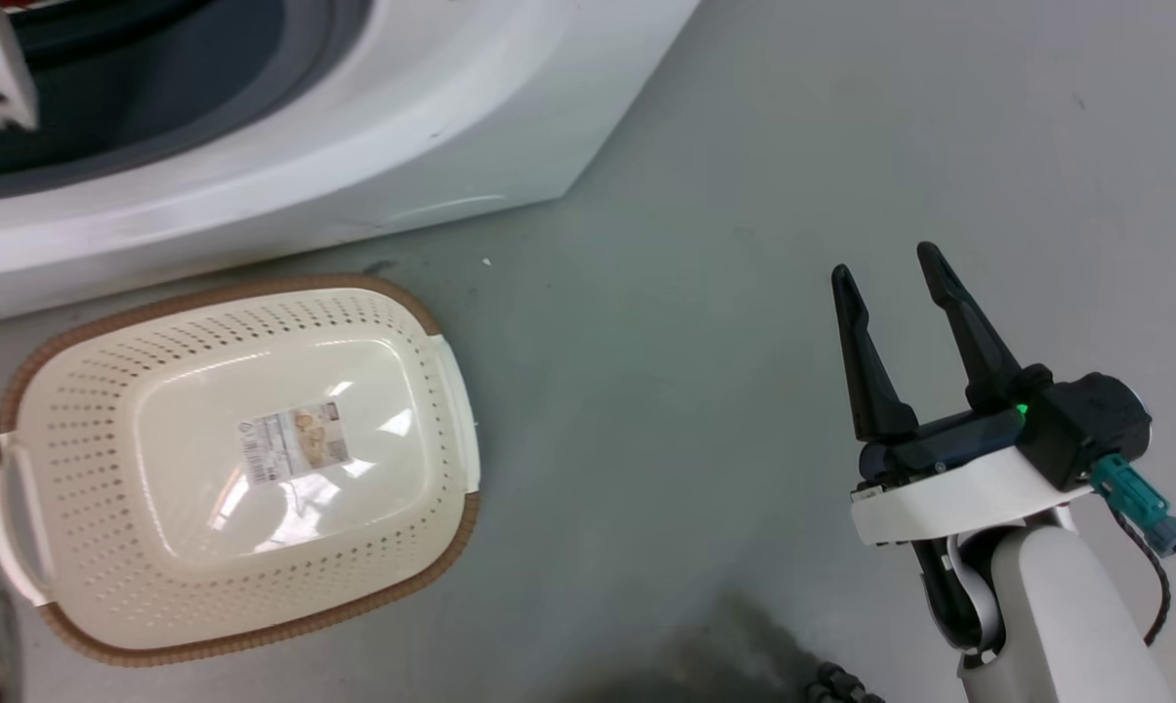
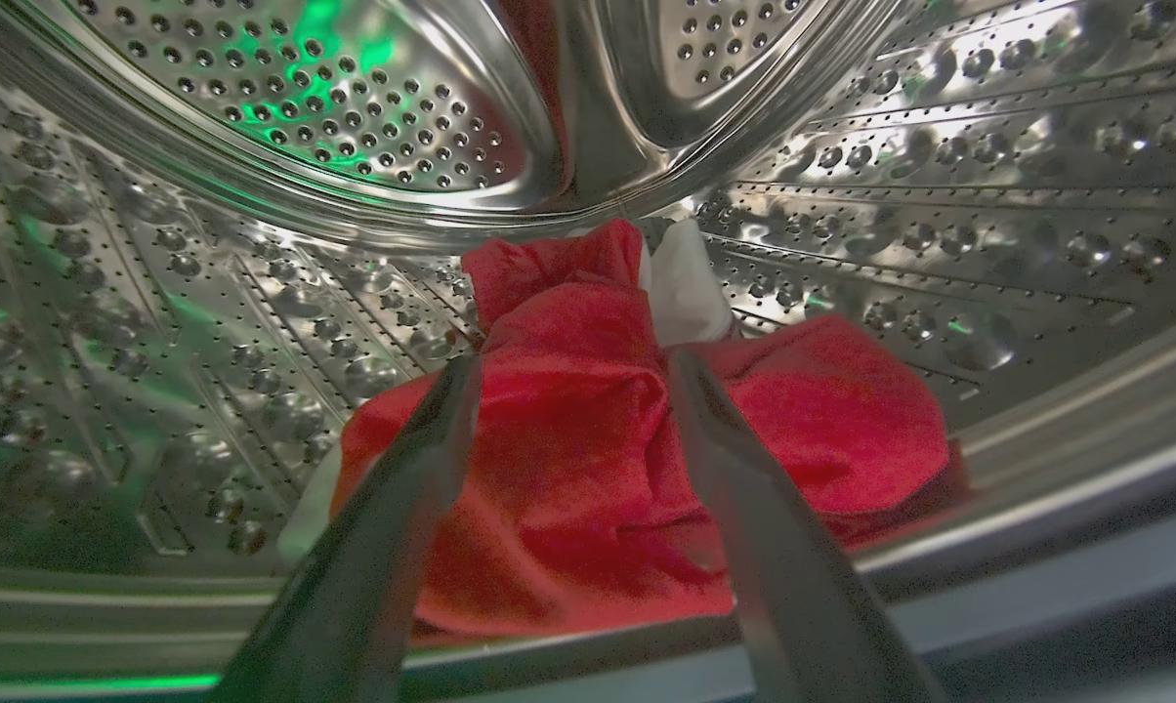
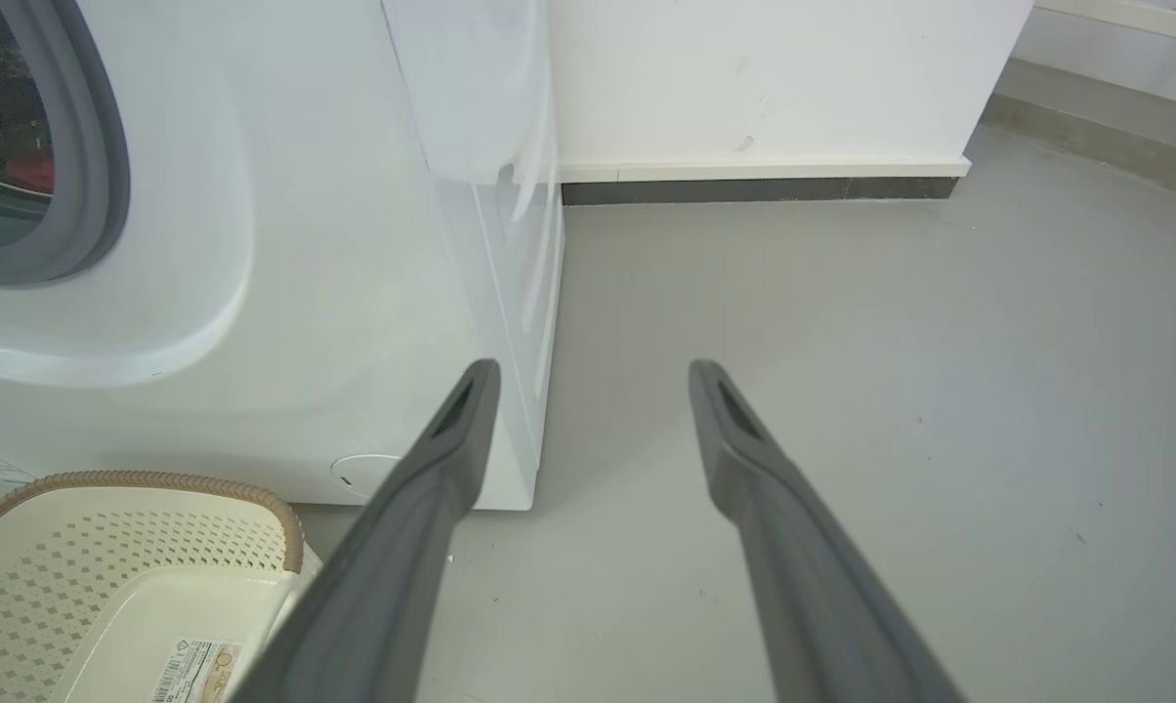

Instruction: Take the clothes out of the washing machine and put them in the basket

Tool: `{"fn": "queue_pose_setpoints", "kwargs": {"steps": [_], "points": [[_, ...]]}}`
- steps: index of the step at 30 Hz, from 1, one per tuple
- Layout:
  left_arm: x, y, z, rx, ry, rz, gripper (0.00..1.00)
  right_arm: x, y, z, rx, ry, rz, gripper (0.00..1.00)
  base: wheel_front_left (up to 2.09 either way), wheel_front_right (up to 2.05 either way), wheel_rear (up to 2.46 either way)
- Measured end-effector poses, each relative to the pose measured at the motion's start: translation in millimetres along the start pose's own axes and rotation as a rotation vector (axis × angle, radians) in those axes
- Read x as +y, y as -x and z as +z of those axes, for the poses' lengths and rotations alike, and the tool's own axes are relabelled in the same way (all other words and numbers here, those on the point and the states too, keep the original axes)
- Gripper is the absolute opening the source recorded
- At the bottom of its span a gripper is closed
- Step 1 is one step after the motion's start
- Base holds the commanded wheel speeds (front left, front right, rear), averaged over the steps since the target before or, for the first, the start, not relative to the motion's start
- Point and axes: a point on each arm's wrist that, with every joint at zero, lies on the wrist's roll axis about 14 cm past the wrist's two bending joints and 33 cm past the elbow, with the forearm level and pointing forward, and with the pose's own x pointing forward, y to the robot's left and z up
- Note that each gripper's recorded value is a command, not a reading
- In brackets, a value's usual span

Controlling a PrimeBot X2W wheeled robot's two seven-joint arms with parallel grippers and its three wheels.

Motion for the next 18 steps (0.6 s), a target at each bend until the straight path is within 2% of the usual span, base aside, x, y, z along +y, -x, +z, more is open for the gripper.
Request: {"fn": "queue_pose_setpoints", "kwargs": {"steps": [9, 18], "points": [[1.2, -47.8, -2.9, 0.159, -0.109, -0.030, 1.00, -10.1, -1.5, -19.8, 0.051, -0.025, -0.029, 1.00, 0.00, 0.00, 0.00], [13.2, -68.6, -39.5, 0.373, -0.187, -0.012, 1.00, -16.9, -0.3, -32.4, 0.084, -0.064, -0.056, 1.00, 0.00, 0.00, 0.00]]}}
